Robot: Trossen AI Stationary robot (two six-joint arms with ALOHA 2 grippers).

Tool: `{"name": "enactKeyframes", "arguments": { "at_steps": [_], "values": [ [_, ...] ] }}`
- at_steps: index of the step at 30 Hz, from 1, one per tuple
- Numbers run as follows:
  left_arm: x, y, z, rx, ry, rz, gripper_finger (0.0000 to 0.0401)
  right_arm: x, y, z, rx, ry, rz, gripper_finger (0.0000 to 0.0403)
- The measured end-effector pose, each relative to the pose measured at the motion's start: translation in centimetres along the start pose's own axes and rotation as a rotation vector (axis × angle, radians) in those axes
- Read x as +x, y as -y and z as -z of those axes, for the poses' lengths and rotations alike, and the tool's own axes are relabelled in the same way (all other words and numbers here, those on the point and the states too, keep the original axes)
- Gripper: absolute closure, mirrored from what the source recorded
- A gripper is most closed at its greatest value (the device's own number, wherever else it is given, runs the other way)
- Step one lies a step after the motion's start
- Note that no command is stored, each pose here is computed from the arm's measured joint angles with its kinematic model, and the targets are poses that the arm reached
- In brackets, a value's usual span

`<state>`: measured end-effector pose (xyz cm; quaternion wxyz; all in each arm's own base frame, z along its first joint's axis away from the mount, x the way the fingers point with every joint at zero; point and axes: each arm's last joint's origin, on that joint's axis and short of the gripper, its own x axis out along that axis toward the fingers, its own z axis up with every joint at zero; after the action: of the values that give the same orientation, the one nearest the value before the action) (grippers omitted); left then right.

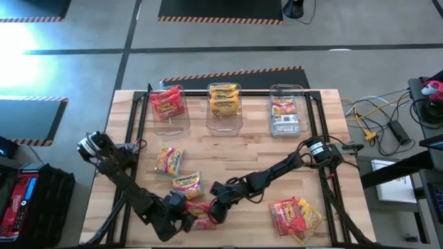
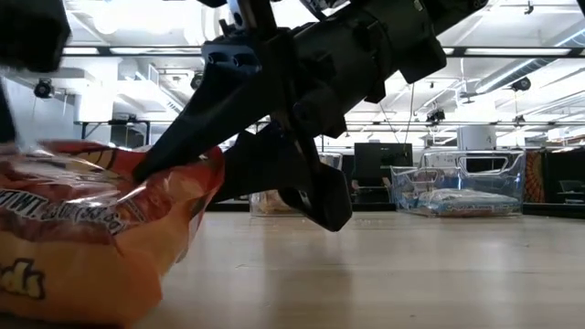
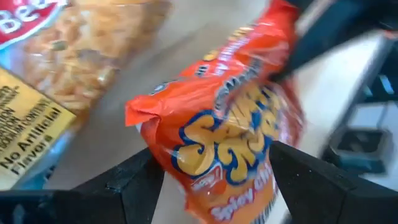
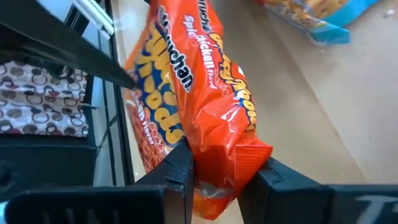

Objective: Sort Maruchan noodles
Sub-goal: Put the orange noodle pack into the left transparent bin

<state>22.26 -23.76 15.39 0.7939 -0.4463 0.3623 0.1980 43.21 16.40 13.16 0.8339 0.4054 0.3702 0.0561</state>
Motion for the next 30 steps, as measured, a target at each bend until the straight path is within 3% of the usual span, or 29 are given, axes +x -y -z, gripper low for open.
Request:
{"name": "enactKeyframes", "arguments": {
  "at_steps": [10,17,23,30],
  "values": [
    [-1.9,0.8,0.0,0.241,0.002,0.079,0.0134,-0.3,-0.3,0.0,-0.258,-0.028,-0.027,0.033],
    [-2.1,1.5,0.0,0.317,0.005,0.13,0.0134,-0.3,-0.9,-0.4,-0.496,-0.043,-0.032,0.0331],
    [-2.9,2.7,-0.3,0.335,0.013,0.129,0.0134,-0.6,-1.3,-0.6,-0.568,-0.108,0.028,0.0331],
    [-4.9,3.6,-0.3,0.388,0.01,0.05,0.0134,-0.8,-1.4,-0.9,-0.574,-0.147,0.072,0.0331]
  ]
}}
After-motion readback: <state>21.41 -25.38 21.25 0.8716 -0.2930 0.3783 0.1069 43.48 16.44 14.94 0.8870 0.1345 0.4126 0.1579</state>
